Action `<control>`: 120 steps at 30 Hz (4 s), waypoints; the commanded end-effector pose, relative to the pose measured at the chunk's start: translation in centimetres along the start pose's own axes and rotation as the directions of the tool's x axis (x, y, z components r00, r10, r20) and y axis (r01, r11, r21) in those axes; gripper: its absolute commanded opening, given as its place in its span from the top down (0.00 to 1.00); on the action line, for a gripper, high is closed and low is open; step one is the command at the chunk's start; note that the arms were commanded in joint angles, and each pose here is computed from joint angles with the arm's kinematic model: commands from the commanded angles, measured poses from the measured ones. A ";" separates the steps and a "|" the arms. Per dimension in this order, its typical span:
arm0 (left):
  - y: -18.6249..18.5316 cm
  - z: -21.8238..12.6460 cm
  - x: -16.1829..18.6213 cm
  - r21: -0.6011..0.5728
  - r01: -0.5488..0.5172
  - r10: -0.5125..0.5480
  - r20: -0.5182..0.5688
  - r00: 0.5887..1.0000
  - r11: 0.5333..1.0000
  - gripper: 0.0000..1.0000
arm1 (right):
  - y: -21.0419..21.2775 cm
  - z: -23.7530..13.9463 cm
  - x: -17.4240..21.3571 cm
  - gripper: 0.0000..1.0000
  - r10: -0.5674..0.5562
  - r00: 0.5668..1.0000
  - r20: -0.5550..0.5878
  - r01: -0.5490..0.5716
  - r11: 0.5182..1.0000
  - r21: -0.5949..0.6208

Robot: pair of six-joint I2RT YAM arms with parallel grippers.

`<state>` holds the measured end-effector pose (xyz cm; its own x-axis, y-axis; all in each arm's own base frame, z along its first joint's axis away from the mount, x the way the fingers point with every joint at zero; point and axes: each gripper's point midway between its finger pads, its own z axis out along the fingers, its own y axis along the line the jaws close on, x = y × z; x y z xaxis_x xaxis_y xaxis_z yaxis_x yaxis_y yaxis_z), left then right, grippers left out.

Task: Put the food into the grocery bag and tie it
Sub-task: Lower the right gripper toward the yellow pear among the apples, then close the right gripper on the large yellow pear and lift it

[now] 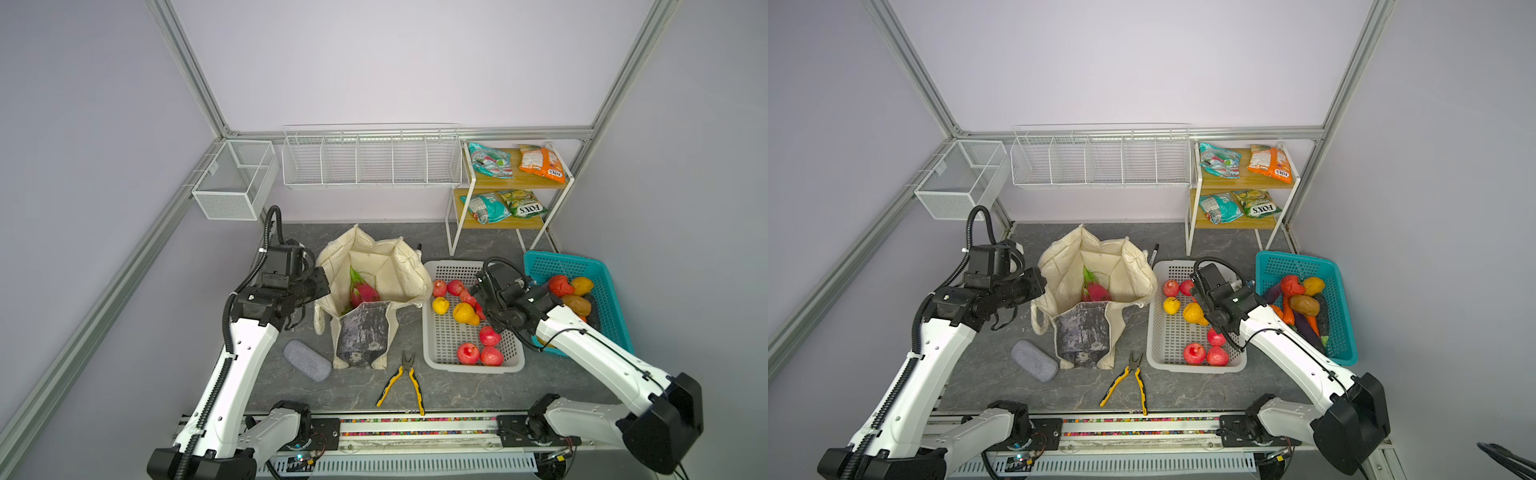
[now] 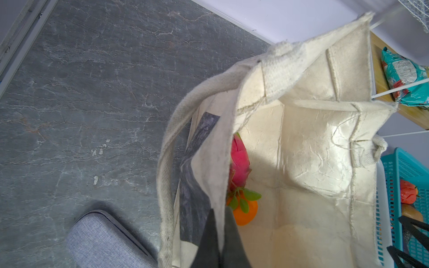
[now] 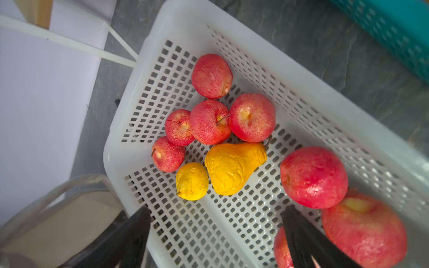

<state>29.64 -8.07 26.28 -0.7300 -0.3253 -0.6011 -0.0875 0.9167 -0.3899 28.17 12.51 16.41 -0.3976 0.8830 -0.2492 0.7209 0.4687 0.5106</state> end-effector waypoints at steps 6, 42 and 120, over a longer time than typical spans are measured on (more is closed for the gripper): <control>-0.1 -0.5 -0.2 0.006 0.003 -0.003 0.021 1.000 1.000 1.00 | 0.9 2.1 2.1 0.13 0.422 0.898 -0.122 -0.416 0.906 0.075; 0.0 0.1 -0.9 -0.013 -0.030 0.031 0.024 0.999 0.999 1.00 | -1.6 8.6 4.7 0.05 0.583 0.812 -0.002 -0.522 0.728 0.445; -0.2 0.5 -0.8 0.000 -0.027 0.027 0.013 1.000 1.000 1.00 | 3.6 3.2 1.8 0.44 0.322 0.943 -0.082 -0.283 0.908 0.309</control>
<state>30.17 -8.05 25.98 -0.7319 -0.3106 -0.6065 -0.0820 0.9238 -0.3741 32.62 16.09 13.19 -0.1884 0.9821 0.0045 0.9476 0.1806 0.2636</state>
